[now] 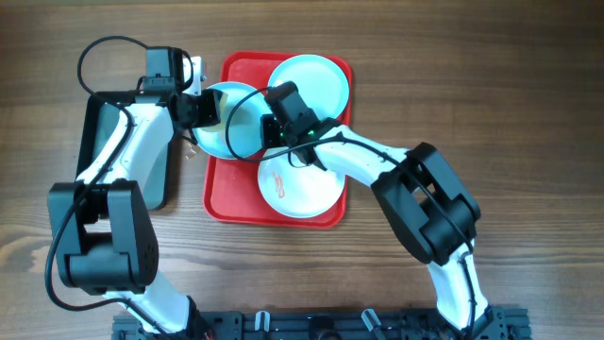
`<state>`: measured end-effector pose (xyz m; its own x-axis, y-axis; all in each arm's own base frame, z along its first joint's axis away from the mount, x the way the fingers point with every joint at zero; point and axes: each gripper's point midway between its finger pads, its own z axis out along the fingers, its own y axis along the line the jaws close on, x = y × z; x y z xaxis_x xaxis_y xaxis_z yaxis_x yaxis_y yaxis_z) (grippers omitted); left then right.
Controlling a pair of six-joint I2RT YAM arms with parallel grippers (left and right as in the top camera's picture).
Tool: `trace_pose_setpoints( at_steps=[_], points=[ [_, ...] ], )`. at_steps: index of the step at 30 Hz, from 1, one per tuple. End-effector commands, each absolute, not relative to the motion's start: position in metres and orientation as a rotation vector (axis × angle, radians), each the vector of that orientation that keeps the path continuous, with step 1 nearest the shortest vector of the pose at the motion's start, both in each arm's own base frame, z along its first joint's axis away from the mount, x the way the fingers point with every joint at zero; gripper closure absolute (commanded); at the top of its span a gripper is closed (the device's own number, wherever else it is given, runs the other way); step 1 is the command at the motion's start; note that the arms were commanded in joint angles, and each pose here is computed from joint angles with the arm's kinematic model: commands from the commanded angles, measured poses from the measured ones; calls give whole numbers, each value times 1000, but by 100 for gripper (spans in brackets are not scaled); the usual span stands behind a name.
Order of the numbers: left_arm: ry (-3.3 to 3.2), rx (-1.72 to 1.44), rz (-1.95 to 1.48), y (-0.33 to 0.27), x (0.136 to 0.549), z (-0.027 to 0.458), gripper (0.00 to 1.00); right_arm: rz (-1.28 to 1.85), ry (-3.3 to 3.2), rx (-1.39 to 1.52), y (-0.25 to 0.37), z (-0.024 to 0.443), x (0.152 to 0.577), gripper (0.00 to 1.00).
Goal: Clean dirty plates on tray and stack at the side
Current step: 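Scrub the held plate's surface with the sponge in the left gripper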
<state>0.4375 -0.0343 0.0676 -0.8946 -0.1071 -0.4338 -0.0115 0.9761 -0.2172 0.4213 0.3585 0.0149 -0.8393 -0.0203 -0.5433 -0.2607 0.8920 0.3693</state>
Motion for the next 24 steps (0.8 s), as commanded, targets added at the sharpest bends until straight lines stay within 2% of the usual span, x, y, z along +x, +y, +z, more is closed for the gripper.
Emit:
trace_pose_setpoints(
  at_steps=[1,7,10,14,24],
  points=[
    [2673,-70,-287,-34,437,63,96,597,2505,-190,365,13,426,70],
    [2687,-87,-291,-34,433,58,96,594,2494,-184,366,15,428,81],
    [2699,-136,-302,-34,428,51,96,595,2496,-159,365,15,429,92],
    [2715,-155,-302,-36,422,44,96,594,2496,-158,365,15,429,96],
    [2726,-175,-159,-54,419,41,96,591,2509,-20,359,14,432,96]
  ],
)
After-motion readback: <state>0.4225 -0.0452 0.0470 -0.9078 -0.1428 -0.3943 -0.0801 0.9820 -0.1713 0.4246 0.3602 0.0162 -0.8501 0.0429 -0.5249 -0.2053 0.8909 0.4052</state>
